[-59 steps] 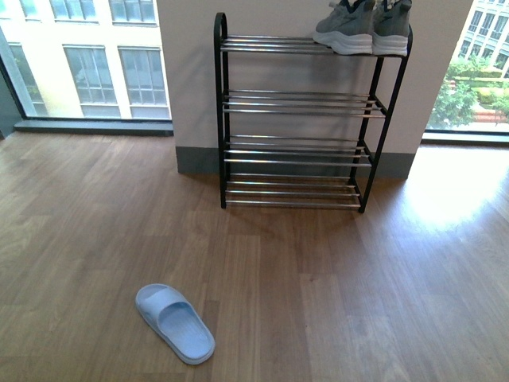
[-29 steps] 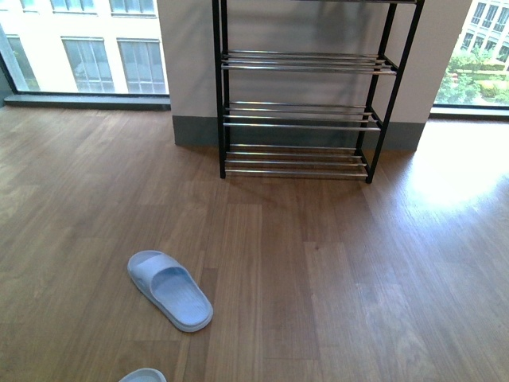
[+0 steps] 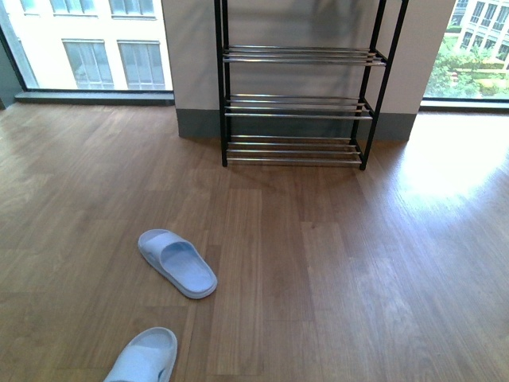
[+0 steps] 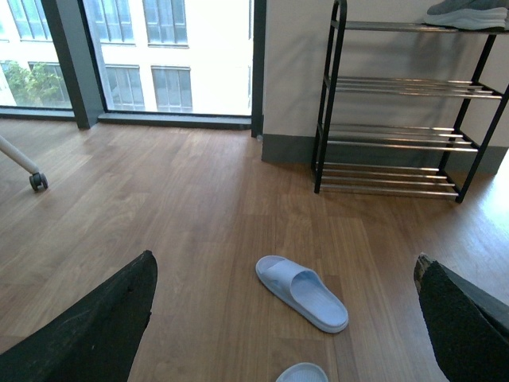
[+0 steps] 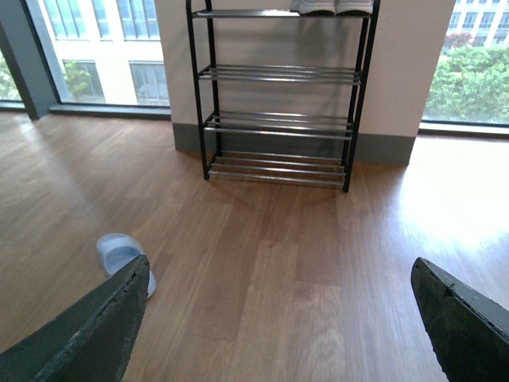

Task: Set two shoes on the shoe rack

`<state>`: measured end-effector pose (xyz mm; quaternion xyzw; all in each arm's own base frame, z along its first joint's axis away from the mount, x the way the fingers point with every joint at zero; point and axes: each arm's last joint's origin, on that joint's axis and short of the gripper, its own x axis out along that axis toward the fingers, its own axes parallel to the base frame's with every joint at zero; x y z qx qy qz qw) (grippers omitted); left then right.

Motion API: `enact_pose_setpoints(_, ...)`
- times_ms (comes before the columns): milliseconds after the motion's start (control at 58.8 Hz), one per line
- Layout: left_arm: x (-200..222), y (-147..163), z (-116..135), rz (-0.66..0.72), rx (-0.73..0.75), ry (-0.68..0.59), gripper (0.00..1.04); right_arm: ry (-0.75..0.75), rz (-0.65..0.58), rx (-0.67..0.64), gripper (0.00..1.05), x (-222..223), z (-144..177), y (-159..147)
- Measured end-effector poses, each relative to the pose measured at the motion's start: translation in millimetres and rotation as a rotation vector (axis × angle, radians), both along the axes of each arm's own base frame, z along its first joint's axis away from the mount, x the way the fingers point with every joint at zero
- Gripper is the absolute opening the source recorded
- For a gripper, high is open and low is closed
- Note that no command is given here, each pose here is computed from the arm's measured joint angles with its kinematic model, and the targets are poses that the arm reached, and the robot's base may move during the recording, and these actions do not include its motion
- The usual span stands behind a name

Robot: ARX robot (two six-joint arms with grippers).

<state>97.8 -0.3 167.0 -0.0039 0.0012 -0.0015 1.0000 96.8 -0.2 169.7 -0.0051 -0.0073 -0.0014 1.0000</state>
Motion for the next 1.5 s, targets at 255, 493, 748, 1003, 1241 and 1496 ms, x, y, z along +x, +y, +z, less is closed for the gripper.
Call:
enact_pose_setpoints(255, 0.0, 0.0, 0.0, 0.0, 0.0, 0.0, 0.95, 0.0, 0.0, 0.0, 0.95, 0.0, 0.0, 0.0)
enact_pose_setpoints(493, 0.0, 0.0, 0.0, 0.002, 0.0, 0.0, 0.95, 0.0, 0.002, 0.0, 0.95, 0.0, 0.0, 0.1)
enact_pose_setpoints(748, 0.0, 0.1, 0.0, 0.003, 0.0, 0.0, 0.95, 0.0, 0.002, 0.0, 0.95, 0.0, 0.0, 0.1)
enact_pose_setpoints(1003, 0.0, 0.1, 0.0, 0.003, 0.0, 0.0, 0.95, 0.001, 0.002, 0.0, 0.95, 0.0, -0.1, 0.1)
enact_pose_setpoints(1241, 0.0, 0.1, 0.0, 0.003, 0.0, 0.0, 0.95, 0.0, 0.001, 0.0, 0.95, 0.0, 0.0, 0.0)
enact_pose_setpoints(1496, 0.0, 0.1, 0.0, 0.003, 0.0, 0.0, 0.95, 0.0, 0.002, 0.0, 0.95, 0.0, 0.0, 0.0)
